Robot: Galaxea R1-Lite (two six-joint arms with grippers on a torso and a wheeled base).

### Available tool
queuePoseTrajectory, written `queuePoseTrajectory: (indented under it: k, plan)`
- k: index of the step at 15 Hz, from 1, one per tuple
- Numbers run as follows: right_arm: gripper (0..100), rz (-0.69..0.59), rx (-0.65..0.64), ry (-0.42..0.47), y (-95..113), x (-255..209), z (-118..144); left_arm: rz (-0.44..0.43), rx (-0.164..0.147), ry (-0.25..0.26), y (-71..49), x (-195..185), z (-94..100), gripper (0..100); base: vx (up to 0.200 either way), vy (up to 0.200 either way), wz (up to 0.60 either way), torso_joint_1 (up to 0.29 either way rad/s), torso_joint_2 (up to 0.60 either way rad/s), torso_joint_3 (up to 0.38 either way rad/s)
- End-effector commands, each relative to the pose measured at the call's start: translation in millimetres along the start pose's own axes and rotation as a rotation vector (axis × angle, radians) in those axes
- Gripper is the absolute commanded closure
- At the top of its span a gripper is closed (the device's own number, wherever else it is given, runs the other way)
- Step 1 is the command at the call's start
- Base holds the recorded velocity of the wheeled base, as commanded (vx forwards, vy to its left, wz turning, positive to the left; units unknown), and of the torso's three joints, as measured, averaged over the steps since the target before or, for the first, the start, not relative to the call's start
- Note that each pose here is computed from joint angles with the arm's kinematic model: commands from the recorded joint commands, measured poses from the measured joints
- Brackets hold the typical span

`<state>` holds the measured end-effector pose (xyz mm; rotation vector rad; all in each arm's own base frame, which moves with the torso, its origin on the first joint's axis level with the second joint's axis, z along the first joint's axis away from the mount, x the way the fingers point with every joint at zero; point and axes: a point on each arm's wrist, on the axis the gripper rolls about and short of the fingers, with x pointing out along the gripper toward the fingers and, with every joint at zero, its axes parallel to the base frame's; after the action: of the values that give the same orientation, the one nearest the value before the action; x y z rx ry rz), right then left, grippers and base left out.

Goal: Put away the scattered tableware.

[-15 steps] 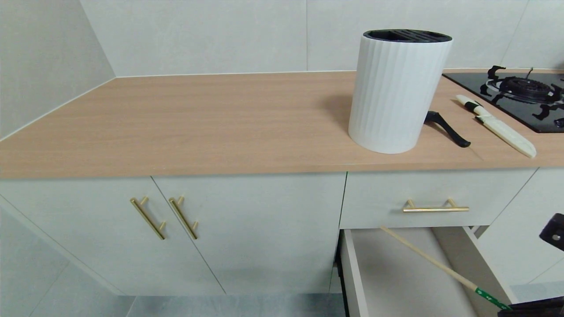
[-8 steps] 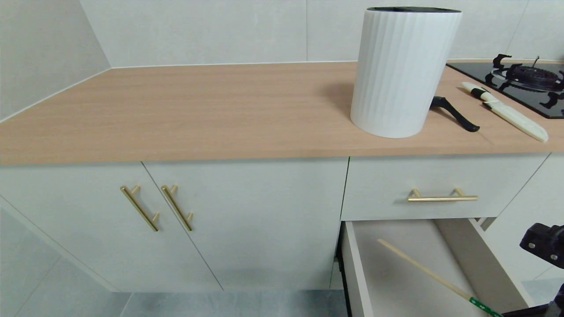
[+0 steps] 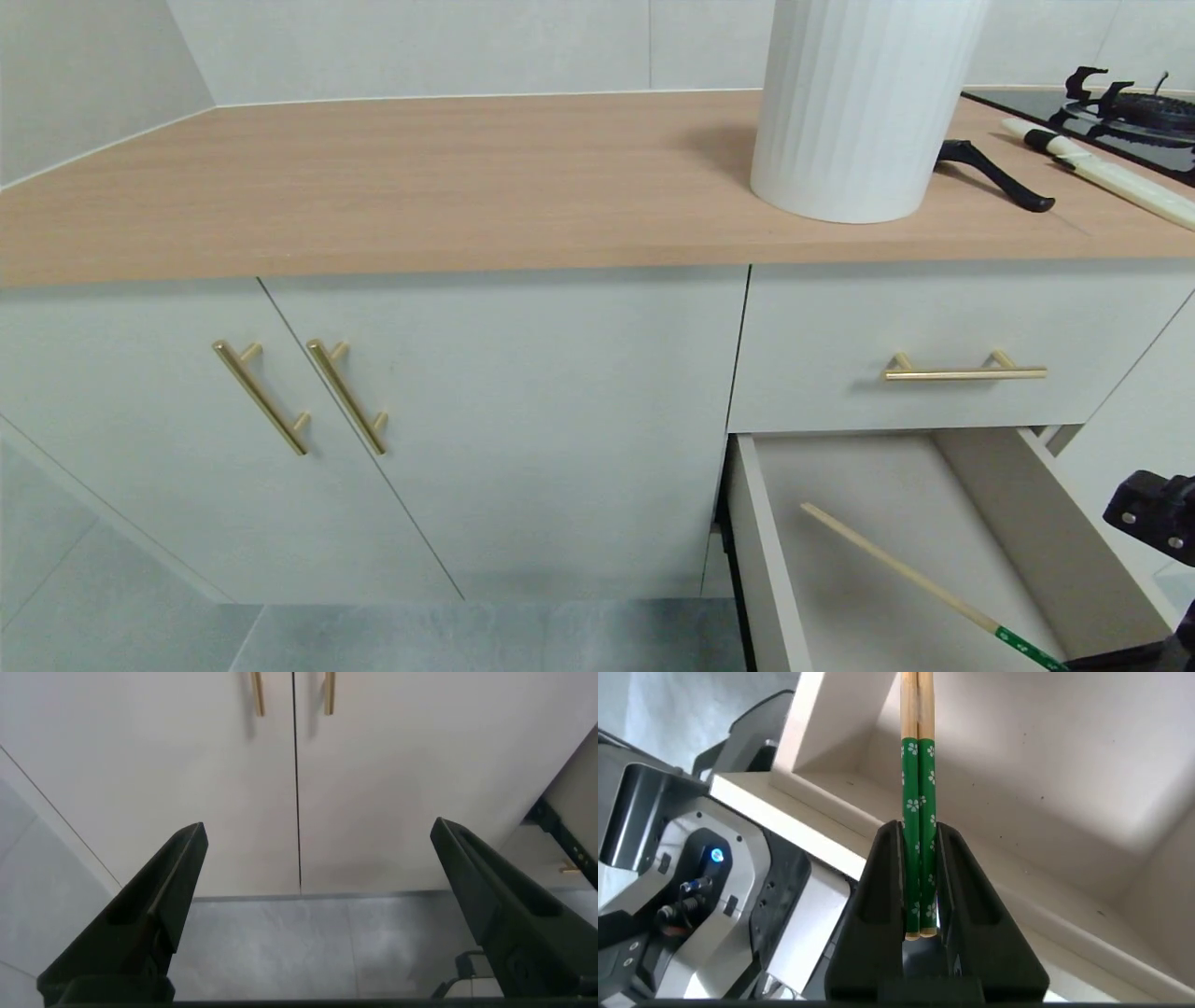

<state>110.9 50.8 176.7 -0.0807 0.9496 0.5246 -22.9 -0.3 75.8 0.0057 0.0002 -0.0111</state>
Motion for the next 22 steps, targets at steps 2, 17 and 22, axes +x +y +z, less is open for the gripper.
queuePoseTrajectory:
  k: [2,17,22]
  plan:
    - [100,-0.011,0.000,-0.003,0,1,0,0.000,0.000,0.001,0.0,0,0.0,0,0.000,0.000,0.00,-0.006,0.04,0.021]
    - [100,-0.237,0.312,0.140,-7,153,35,0.000,0.000,0.001,0.0,0,0.0,0,0.000,0.000,0.00,0.000,0.00,0.000]
    - [100,-0.246,0.311,0.150,-13,191,26,0.000,0.000,0.001,0.0,0,0.0,0,0.000,0.000,0.00,0.000,0.00,0.000]
